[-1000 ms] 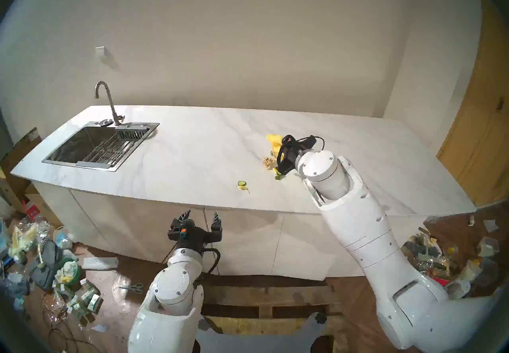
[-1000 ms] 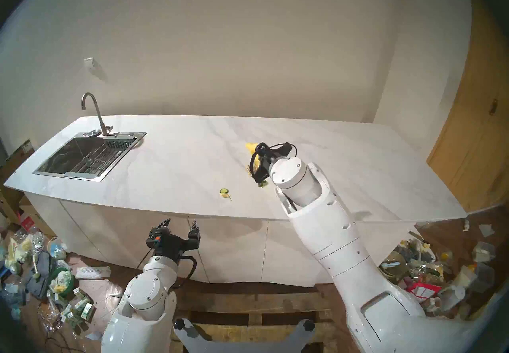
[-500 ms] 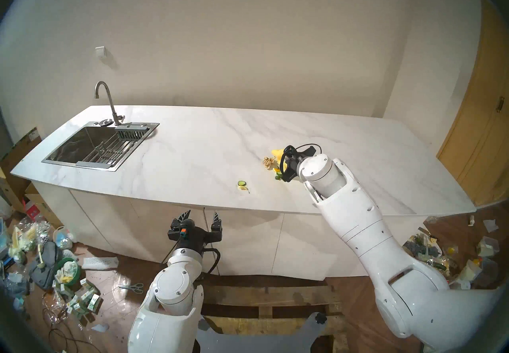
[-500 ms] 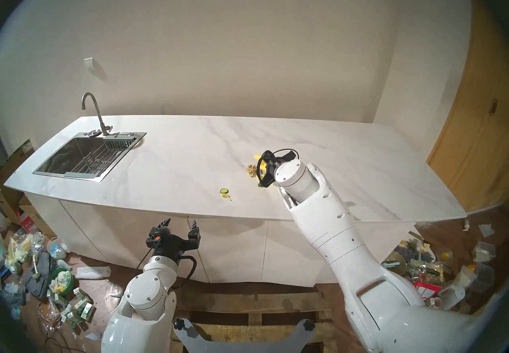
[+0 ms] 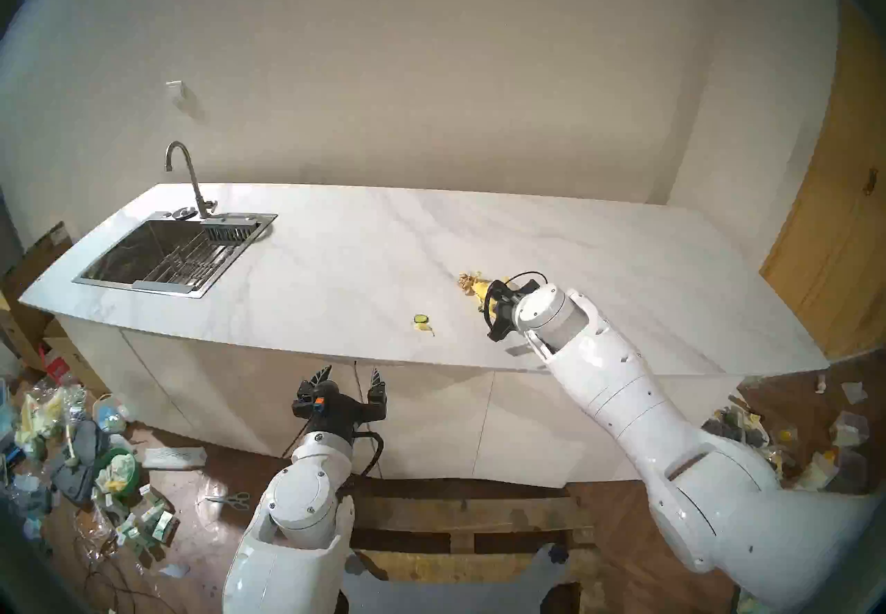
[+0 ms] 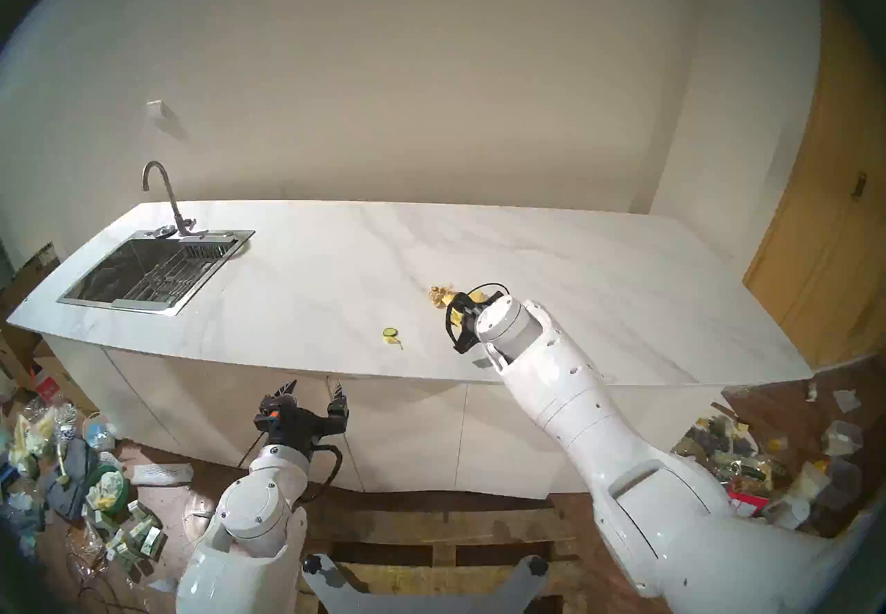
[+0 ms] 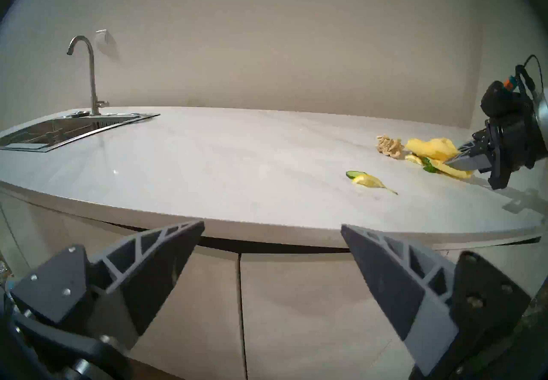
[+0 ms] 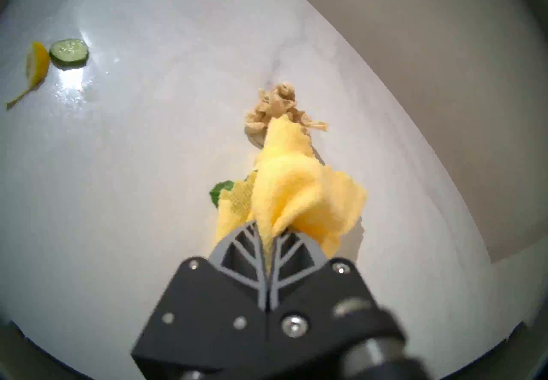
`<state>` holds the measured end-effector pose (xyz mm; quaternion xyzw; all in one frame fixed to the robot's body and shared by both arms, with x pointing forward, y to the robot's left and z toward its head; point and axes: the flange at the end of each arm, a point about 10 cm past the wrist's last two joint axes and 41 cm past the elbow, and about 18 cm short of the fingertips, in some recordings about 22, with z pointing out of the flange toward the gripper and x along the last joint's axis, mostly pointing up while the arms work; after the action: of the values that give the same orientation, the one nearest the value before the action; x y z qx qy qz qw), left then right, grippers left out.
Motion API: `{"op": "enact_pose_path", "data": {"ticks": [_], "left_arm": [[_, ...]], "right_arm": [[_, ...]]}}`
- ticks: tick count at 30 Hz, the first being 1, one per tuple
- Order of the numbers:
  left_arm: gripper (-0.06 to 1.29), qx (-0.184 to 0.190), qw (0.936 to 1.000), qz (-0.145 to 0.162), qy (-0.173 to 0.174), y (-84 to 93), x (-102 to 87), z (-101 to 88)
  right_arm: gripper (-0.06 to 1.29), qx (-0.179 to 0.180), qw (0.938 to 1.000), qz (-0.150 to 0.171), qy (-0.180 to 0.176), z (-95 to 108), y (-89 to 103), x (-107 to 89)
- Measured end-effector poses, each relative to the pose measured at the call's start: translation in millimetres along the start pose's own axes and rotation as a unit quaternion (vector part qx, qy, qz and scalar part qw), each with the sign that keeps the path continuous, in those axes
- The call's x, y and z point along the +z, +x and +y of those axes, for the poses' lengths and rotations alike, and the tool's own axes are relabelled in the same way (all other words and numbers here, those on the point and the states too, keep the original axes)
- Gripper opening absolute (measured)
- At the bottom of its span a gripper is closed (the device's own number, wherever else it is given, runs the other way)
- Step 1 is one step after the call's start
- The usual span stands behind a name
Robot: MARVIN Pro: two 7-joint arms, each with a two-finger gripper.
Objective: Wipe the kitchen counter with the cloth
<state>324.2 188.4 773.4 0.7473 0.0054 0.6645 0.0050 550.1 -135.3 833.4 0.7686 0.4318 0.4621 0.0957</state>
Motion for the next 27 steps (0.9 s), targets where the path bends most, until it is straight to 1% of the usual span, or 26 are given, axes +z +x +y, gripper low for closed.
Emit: {"op": "enact_pose_path", "data": {"ticks": [6, 9, 15, 18, 22, 24, 27], "left_arm": [[1.26, 0.0, 1.0, 0.0, 0.0, -0.4, 0.0, 0.0], [1.26, 0.0, 1.0, -0.001, 0.0, -0.5, 0.0, -0.1], [1.26, 0.0, 1.0, -0.001, 0.0, -0.5, 0.0, 0.0], [1.26, 0.0, 1.0, -0.001, 0.0, -0.4, 0.0, 0.0], [1.26, 0.0, 1.0, 0.0, 0.0, -0.4, 0.0, 0.0], [1.26, 0.0, 1.0, 0.0, 0.0, -0.3, 0.0, 0.0], [1.26, 0.0, 1.0, 0.0, 0.0, -0.2, 0.0, 0.0]], "right_arm": [[-0.02, -0.013, 0.9985, 0.03, 0.043, -22, 19.3, -2.7], [-0.02, -0.024, 0.9957, 0.05, 0.073, -40, 33.8, -6.1], [-0.02, -0.039, 0.99, 0.079, 0.11, -64, 52.9, -14.3], [-0.02, -0.044, 0.9875, 0.09, 0.121, -73, 59.9, -19.1], [-0.02, -0.047, 0.9865, 0.098, 0.123, -78, 64.6, -23.1], [-0.02, -0.047, 0.9866, 0.101, 0.119, -79, 66.9, -25.1], [-0.02, -0.045, 0.9886, 0.1, 0.102, -75, 68.3, -26.4]]}}
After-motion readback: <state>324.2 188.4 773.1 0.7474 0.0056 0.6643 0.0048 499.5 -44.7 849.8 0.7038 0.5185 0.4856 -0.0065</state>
